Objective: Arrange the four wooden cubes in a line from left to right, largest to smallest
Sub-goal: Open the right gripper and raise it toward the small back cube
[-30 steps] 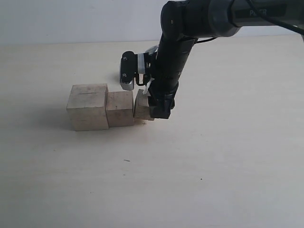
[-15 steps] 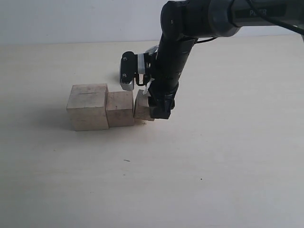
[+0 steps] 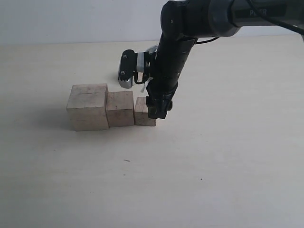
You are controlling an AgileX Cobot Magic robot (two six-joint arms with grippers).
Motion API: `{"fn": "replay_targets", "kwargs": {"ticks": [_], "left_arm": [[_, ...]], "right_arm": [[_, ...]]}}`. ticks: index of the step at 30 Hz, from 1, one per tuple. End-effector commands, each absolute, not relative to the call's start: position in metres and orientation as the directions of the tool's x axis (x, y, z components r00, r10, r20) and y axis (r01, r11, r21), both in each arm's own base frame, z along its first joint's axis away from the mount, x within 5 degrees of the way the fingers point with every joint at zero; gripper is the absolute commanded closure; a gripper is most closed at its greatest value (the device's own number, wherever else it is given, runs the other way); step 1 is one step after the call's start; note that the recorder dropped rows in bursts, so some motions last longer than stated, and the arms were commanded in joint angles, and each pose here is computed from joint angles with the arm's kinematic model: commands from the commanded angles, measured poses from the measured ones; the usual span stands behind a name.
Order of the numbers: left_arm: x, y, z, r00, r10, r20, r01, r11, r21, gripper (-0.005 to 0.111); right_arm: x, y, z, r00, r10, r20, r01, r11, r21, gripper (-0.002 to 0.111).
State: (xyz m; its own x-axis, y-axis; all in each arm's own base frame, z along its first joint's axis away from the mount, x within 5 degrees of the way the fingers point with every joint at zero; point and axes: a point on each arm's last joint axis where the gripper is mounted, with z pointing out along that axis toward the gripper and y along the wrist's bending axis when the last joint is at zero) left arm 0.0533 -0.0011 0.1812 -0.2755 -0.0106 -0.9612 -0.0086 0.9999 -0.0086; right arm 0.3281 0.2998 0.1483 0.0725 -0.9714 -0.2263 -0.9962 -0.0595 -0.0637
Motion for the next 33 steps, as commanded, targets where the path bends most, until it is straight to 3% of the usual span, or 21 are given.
{"fn": "replay_targets", "kwargs": {"ticks": [1,9,13,19,22,33], "left_arm": [[0.053,-0.001,0.181,-0.262,-0.018,-0.965,-0.011,1.0,-0.015,0.107],[0.053,-0.001,0.181,-0.262,-0.018,-0.965,-0.011,1.0,-0.015,0.107],[0.053,-0.001,0.181,-0.262,-0.018,-0.965,-0.011,1.0,-0.015,0.107],[0.053,-0.001,0.181,-0.262,-0.018,-0.965,-0.011,1.0,-0.015,0.107],[0.053,-0.001,0.181,-0.262,-0.018,-0.965,-0.011,1.0,-0.015,0.107],[0.053,-0.001,0.181,-0.262,-0.018,-0.965,-0.011,1.0,-0.015,0.107]], "right_arm": [[0.329,0.3,0.151,0.064,-0.97,-0.235,-0.996,-0.049,-0.07,0.048],[0.326,0.296,0.191,0.06,-0.957,-0.284,-0.99,-0.02,-0.139,0.048],[0.329,0.287,0.205,-0.045,-0.968,-0.247,-0.976,0.095,-0.194,0.048],[0.344,0.278,0.167,-0.203,-0.971,-0.126,-0.952,0.226,-0.208,0.048],[0.346,0.279,0.145,-0.216,-0.972,-0.094,-0.957,0.23,-0.176,0.048],[0.353,0.291,0.137,-0.246,-0.942,-0.23,-0.937,0.292,-0.194,0.049]]}}
